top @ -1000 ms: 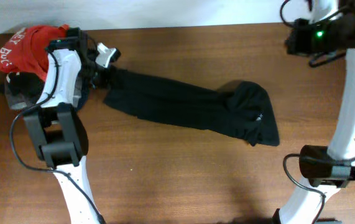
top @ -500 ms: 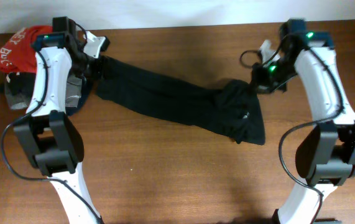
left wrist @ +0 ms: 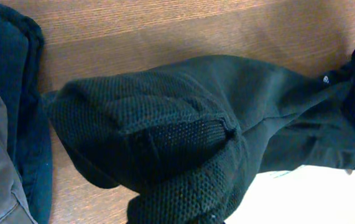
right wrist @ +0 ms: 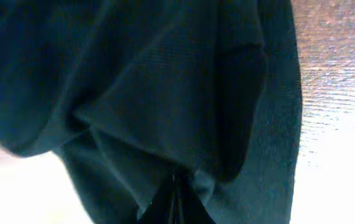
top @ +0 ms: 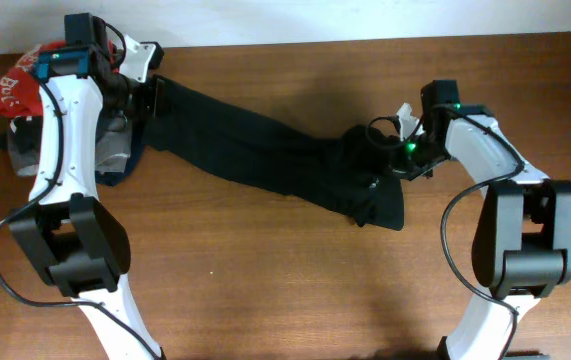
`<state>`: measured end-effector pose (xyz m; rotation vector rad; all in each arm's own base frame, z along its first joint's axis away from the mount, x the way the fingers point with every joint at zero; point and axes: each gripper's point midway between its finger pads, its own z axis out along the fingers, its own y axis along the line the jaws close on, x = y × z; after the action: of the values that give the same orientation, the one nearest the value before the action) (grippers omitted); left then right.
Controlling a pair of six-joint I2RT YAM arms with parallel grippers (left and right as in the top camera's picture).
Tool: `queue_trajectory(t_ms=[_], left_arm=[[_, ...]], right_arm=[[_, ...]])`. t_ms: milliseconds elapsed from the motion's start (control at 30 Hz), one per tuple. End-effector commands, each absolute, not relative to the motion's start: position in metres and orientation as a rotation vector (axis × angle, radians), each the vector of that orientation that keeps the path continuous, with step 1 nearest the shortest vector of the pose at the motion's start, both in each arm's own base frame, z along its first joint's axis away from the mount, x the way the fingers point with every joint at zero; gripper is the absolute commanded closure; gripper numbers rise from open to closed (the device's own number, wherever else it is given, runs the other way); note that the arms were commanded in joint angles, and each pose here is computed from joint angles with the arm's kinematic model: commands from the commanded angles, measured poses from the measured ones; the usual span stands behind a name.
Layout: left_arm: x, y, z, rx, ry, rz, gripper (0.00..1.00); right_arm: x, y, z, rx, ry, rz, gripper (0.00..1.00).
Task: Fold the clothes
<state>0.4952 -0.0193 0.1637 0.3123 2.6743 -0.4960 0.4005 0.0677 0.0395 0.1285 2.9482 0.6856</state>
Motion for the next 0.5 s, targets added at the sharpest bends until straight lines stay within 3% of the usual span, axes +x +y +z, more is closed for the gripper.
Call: queue_trajectory(t_ms=[0, 267, 467], left_arm=[[0.497, -0.020, 0.189, 0.309, 2.623, -0.470, 0.99], [0.491, -0.046, 0.194, 0.395, 2.617, -0.478, 0.99], [0.488, -0.077, 0.183, 0.514, 2.659, -0.302, 0.99]], right_arm=[[0.394, 0.071, 0.028, 0.208, 2.954, 0.705, 0.96], [0.392, 0.069, 0.008, 0.292, 2.946, 0.693, 0.96], [0.391, 0.070, 0.005, 0.296, 2.953, 0.697, 0.96]])
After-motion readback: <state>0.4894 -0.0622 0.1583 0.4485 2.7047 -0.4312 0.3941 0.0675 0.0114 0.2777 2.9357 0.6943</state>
